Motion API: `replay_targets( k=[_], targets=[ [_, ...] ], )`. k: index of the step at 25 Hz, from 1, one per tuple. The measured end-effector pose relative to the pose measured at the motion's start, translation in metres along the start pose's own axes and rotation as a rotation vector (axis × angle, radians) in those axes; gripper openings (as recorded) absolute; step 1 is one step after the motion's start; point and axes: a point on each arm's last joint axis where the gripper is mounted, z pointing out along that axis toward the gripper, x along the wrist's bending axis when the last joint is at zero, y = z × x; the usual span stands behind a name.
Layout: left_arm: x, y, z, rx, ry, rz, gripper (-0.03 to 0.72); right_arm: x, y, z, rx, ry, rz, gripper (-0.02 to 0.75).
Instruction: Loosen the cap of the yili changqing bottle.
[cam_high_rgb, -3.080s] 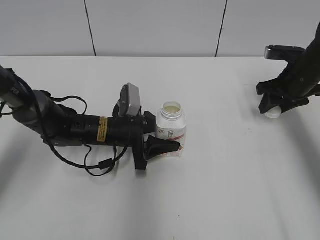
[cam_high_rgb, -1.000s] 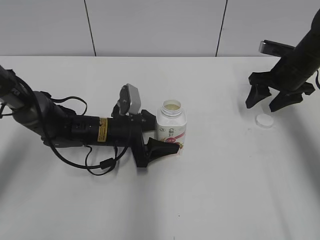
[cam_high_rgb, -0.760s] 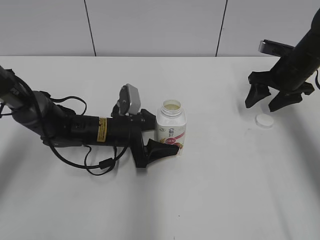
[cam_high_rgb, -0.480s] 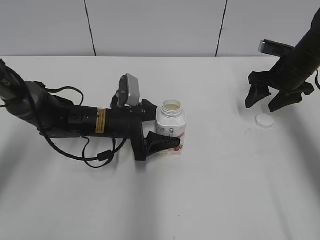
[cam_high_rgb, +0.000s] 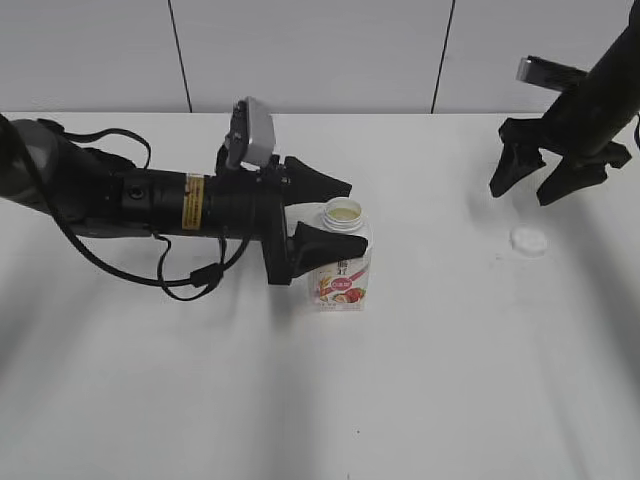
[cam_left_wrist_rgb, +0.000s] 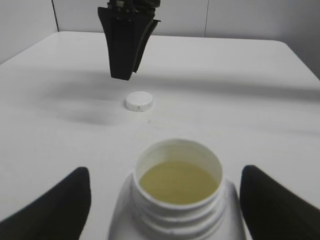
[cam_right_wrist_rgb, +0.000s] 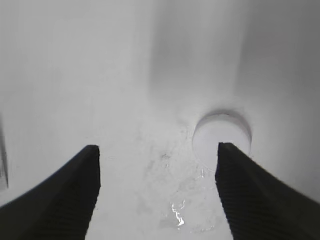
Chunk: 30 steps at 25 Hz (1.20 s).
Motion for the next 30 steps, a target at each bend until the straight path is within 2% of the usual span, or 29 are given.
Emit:
replay_targets(
  k=[7,12,16,19,20,22,25,28,30],
  targets=[
    [-0.001,0.042,-0.013,-0.035,0.017,0.046,0.556,0.017,0.017,-0.036,0.008,0.062,-0.024,0.565],
    [0.003,0.076,-0.031,-0.013,0.112,0.132,0.55,0.029,0.035,-0.063,-0.088,0.086,-0.05,0.565],
    [0.013,0.098,-0.05,0.113,0.304,0.197,0.539,0.035,0.044,-0.08,-0.153,0.093,-0.069,0.565],
    [0.024,0.108,-0.069,0.261,0.513,0.215,0.515,0.037,0.046,-0.084,-0.17,0.096,-0.06,0.565],
    [0.029,0.109,-0.078,0.317,0.607,0.199,0.511,0.037,0.046,-0.084,-0.168,0.097,-0.054,0.565],
    [0.038,0.109,-0.095,0.41,0.805,0.103,0.507,0.037,0.046,-0.084,-0.167,0.098,-0.042,0.565],
    [0.043,0.097,-0.127,0.555,1.099,-0.173,0.5,0.037,0.046,-0.084,-0.165,0.099,-0.033,0.565],
    [0.04,0.084,-0.146,0.639,1.252,-0.44,0.477,0.037,0.046,-0.084,-0.164,0.099,-0.033,0.565],
    [0.037,0.084,-0.147,0.623,1.275,-0.579,0.456,0.037,0.046,-0.084,-0.164,0.098,-0.033,0.565]
  ],
)
